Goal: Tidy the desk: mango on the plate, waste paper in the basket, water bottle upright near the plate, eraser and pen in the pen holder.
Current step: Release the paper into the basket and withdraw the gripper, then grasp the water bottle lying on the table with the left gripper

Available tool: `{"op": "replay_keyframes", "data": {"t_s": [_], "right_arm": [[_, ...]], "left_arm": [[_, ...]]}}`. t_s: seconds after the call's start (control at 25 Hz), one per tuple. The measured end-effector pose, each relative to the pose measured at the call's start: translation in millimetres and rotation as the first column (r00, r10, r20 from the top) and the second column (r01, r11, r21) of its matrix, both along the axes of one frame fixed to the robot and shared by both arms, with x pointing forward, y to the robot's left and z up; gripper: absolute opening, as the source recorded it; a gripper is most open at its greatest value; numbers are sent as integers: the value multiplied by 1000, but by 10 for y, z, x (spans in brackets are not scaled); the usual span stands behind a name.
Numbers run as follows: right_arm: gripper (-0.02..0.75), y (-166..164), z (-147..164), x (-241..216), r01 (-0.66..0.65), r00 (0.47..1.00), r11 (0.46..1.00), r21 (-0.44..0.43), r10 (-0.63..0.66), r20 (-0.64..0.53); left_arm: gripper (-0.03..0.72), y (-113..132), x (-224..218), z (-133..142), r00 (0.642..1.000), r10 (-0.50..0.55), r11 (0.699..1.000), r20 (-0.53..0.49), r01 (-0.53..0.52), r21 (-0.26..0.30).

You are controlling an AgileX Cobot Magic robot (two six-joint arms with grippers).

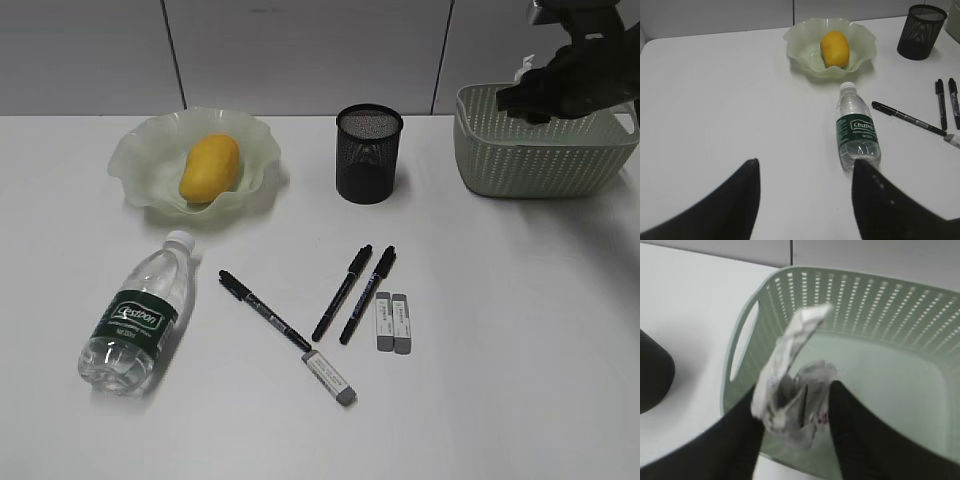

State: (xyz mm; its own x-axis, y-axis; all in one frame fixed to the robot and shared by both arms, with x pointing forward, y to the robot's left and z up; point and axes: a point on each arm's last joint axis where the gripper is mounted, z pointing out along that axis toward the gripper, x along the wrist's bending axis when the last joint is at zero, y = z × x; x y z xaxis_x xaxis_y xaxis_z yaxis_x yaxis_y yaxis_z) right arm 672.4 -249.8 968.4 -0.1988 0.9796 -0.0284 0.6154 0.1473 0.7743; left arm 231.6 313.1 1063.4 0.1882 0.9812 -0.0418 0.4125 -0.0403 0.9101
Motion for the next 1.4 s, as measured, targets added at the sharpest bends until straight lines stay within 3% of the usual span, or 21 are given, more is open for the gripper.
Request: {"op": "replay_keyframes", "data": {"t_s": [0.08, 0.16, 0.28, 0.48, 0.68, 0.84, 1.12, 1.28, 1.4], "right_arm": [[490, 12, 50, 22, -10, 1000, 1000, 5, 10, 1], [533, 21, 174, -3, -26, 1000, 1000, 5, 26, 11], [500, 43, 458, -143, -70, 998, 997, 14, 70, -5], [368, 29, 949, -708, -112, 983, 993, 31, 116, -142], [330, -188, 1127, -1576, 8, 943, 998, -66, -30, -332], [328, -341, 1164, -2346, 90, 921, 989, -118, -127, -368], [329, -466, 1070, -3582, 104, 970, 991, -88, -121, -209], [329, -462, 990, -4082, 36, 999, 998, -51, -37, -13], [329, -467, 908, -4290, 22, 990, 999, -28, -18, 137]], "left_arm": [[435, 0, 0, 0, 1000, 0, 1000, 0, 0, 0], [435, 0, 0, 0, 1000, 0, 1000, 0, 0, 0], [435, 0, 0, 0, 1000, 0, 1000, 0, 0, 0], [435, 0, 0, 0, 1000, 0, 1000, 0, 0, 0], [435, 0, 0, 0, 1000, 0, 1000, 0, 0, 0], [435, 0, 0, 0, 1000, 0, 1000, 0, 0, 0], [435, 0, 0, 0, 1000, 0, 1000, 0, 0, 0], [435, 0, 0, 0, 1000, 0, 1000, 0, 0, 0], [435, -1, 0, 0, 1000, -1, 1000, 0, 1, -1]]}}
